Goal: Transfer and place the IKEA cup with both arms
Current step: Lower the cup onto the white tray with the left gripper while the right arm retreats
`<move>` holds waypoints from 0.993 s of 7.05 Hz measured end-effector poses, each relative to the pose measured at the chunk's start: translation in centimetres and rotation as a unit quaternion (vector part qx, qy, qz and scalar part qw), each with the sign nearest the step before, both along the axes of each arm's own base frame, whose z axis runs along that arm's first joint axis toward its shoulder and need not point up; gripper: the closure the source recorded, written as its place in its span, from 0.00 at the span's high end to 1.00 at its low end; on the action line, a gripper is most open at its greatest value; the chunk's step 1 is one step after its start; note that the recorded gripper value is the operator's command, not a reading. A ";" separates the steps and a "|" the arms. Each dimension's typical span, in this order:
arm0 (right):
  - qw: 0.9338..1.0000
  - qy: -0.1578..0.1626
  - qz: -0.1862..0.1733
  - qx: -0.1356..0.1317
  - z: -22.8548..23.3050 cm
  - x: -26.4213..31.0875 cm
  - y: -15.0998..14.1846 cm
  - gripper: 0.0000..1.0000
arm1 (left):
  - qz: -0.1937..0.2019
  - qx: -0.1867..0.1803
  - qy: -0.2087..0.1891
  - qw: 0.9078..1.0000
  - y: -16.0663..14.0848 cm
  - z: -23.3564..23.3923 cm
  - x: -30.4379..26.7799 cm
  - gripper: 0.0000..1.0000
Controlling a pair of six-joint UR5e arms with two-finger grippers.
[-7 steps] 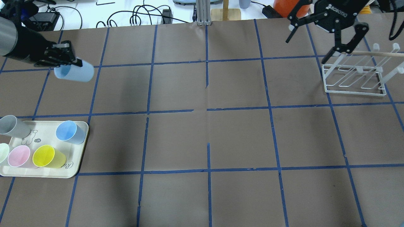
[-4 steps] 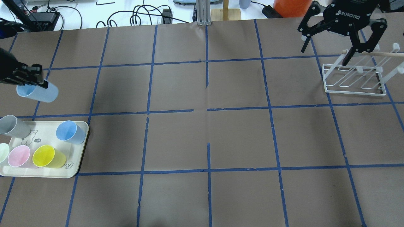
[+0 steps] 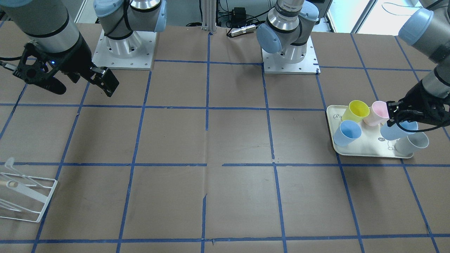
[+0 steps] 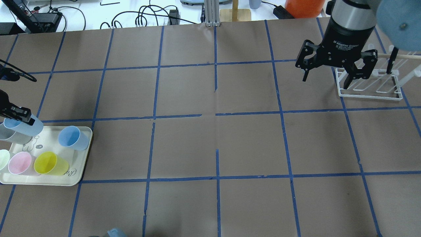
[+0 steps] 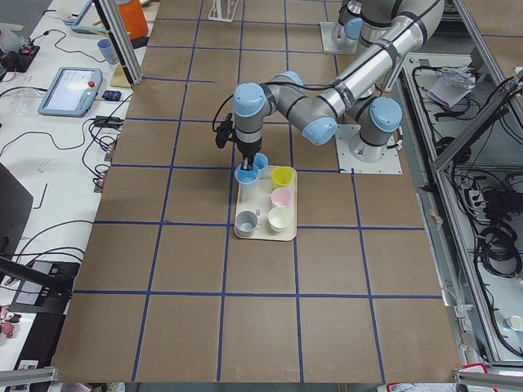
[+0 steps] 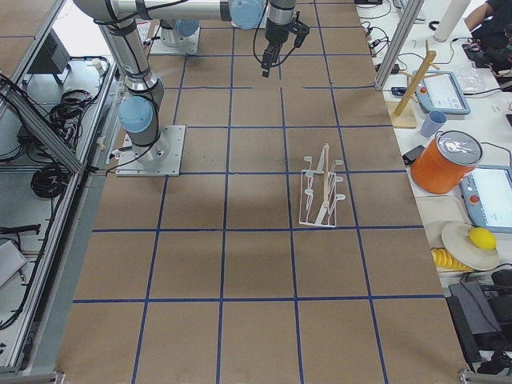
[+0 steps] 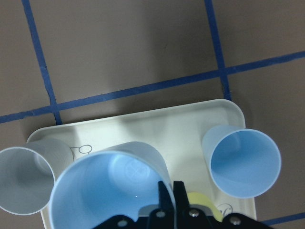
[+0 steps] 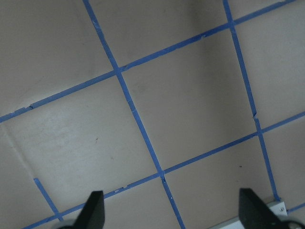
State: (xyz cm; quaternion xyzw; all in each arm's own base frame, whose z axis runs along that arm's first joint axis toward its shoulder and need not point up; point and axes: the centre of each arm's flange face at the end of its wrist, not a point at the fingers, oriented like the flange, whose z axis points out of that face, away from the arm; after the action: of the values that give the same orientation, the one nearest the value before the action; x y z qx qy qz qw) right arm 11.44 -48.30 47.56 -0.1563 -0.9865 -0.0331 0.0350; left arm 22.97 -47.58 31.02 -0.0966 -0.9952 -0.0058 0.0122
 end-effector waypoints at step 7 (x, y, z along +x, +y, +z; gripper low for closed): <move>0.996 -0.067 0.056 -0.021 -0.3 1.7 3.6 1.00 | 0.011 0.027 0.034 0.999 0.9 -4.8 0.7 0.58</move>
State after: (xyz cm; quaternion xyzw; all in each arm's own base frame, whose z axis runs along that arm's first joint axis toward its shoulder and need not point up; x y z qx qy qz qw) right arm 13.10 -44.74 47.27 -0.0990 -0.9943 -0.0208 -0.0327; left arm 23.65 -46.72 26.18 -0.0858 -0.9947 -0.0295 0.0489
